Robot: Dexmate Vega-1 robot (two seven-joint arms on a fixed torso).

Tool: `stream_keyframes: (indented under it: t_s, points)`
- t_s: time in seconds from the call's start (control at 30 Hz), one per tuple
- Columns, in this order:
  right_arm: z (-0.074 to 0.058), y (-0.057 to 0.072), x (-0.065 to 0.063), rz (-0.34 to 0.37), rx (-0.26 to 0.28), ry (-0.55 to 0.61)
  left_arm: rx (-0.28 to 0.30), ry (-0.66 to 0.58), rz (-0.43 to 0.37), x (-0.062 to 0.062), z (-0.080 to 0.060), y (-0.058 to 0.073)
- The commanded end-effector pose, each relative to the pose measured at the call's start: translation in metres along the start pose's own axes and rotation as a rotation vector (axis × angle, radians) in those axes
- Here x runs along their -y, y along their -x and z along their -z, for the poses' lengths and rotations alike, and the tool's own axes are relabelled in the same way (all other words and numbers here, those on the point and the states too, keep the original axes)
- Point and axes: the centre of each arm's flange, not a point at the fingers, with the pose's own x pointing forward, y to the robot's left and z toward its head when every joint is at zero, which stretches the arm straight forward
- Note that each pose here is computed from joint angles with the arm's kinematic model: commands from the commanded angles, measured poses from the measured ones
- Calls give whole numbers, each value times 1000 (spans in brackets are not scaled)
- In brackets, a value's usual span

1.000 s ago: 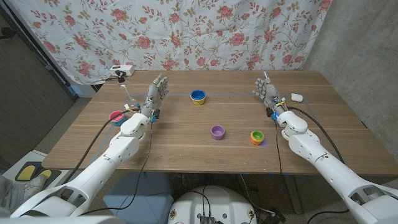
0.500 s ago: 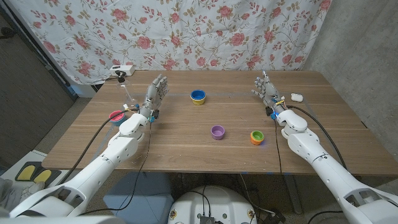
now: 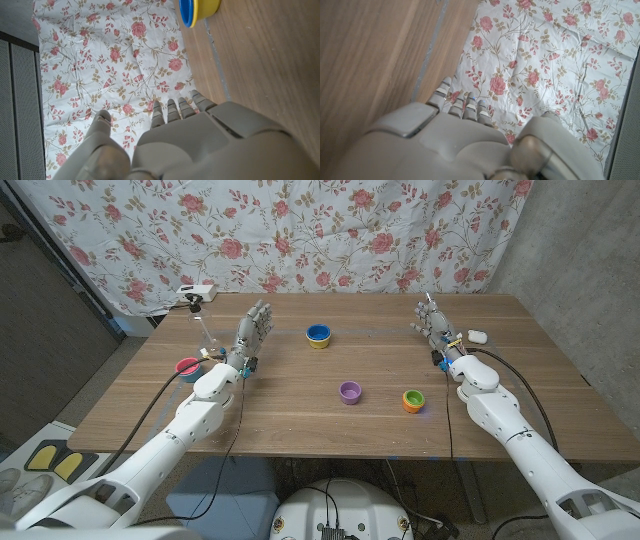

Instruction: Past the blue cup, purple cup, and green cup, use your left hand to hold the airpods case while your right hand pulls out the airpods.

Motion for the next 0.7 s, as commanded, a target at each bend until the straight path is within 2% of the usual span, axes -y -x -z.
stream_keyframes:
  t_s: [0.03, 0.07, 0.13, 0.27, 0.43, 0.7]
  points:
    - [0, -3, 18, 7, 2, 97, -14, 1, 40, 14, 3, 7]
    - [0, -5, 19, 7, 2, 110, -16, 9, 65, 16, 3, 7]
    - [-1, -7, 21, 4, 8, 133, -14, -32, 23, 16, -1, 8]
    - [-3, -11, 25, 1, 33, 160, 10, -15, 14, 19, -2, 7]
    - [-6, -16, 29, 3, 50, 195, -2, -11, 12, 21, 1, 8]
    - [-12, -18, 33, -1, 68, 266, 13, -15, -19, 20, -4, 6]
